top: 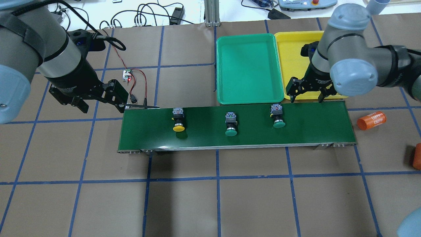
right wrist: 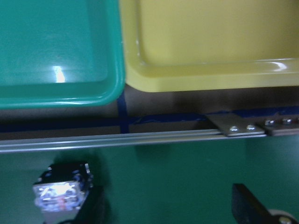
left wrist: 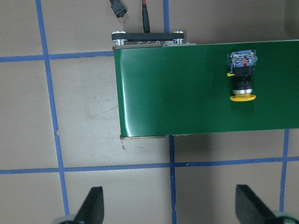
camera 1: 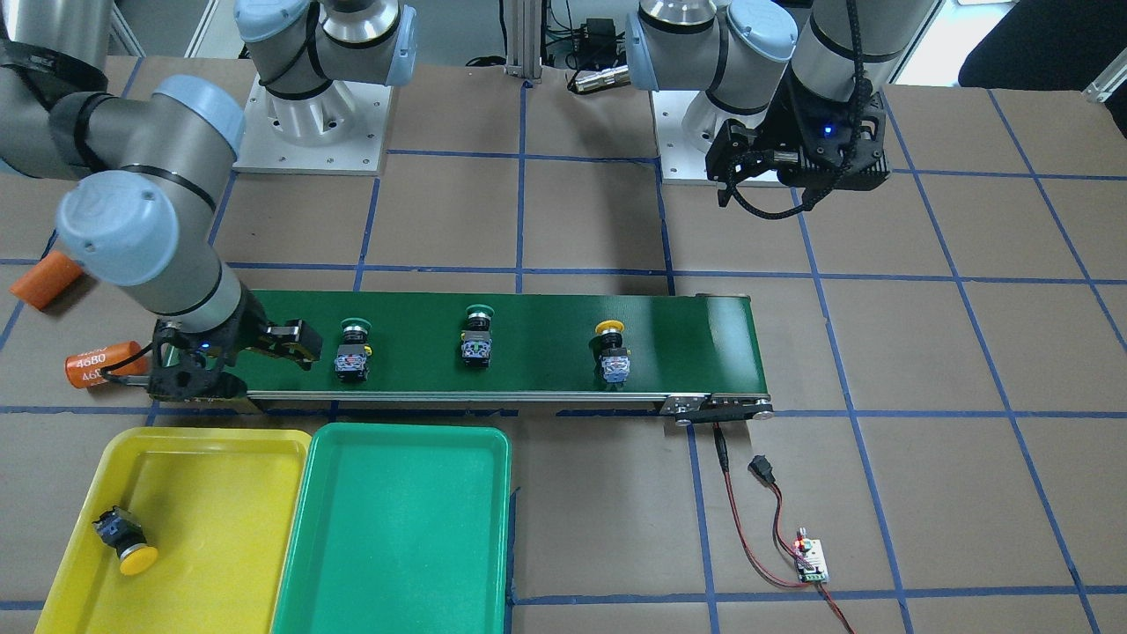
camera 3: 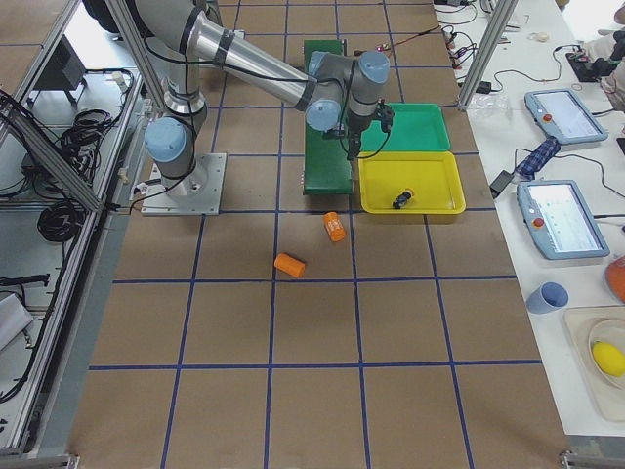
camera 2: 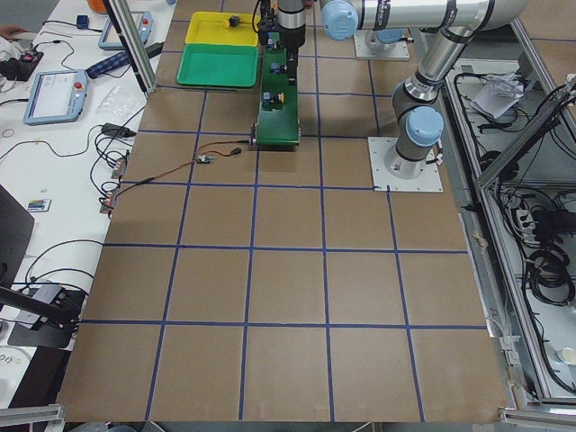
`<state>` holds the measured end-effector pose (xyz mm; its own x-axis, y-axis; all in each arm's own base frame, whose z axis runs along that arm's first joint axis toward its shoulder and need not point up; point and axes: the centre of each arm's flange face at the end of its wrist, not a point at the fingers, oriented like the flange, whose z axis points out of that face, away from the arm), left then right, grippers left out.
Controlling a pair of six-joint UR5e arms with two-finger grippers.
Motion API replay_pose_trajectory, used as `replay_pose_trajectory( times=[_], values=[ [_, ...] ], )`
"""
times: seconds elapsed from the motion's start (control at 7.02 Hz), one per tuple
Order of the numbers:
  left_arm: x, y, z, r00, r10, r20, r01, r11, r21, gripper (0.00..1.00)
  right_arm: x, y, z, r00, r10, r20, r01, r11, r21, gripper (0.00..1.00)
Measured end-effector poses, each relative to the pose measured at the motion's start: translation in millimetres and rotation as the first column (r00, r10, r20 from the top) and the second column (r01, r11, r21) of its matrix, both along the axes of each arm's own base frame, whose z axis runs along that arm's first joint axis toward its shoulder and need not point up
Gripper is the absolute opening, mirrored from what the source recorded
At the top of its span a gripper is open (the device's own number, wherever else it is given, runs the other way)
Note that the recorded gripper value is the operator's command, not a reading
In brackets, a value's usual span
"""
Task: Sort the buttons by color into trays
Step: 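Lower the right gripper onto the green-capped button on the belt, then grasp the green-capped button and place it in the green tray with the right gripper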
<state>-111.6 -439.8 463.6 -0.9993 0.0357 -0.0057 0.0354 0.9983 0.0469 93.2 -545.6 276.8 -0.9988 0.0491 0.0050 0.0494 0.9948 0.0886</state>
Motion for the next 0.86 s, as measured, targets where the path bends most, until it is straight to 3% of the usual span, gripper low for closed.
replay_pose_trajectory(
  times=[0.29, 0.43, 0.57, 0.71, 0.86],
  values=[
    [0, 1, 0, 1.0, -0.001, 0.002, 0.001, 1.0, 0.001, 1.0, 36, 11, -8, 1.0, 0.009, -0.005, -0.009, 1.0, 0.007, 0.93],
    [0, 2, 0, 1.0, -0.001, 0.003, 0.001, 1.0, 0.0, 1.0, 41, 13, -10, 1.0, 0.014, -0.006, -0.014, 1.0, 0.012, 0.84],
    [0, 3, 2, 1.0, -0.001, 0.004, 0.001, 1.0, -0.003, 1.0, 44, 16, -14, 1.0, 0.016, -0.006, -0.016, 1.0, 0.019, 0.62],
    [0, 5, 4, 1.0, -0.001, 0.003, 0.001, 1.0, -0.007, 1.0, 44, 18, -19, 1.0, 0.018, -0.009, -0.018, 1.0, 0.021, 0.26],
    [-1, 9, 8, 1.0, -0.001, -0.001, 0.001, 1.0, -0.013, 1.0, 44, 18, -22, 1.0, 0.02, -0.014, -0.02, 1.0, 0.018, 0.05]
  ],
)
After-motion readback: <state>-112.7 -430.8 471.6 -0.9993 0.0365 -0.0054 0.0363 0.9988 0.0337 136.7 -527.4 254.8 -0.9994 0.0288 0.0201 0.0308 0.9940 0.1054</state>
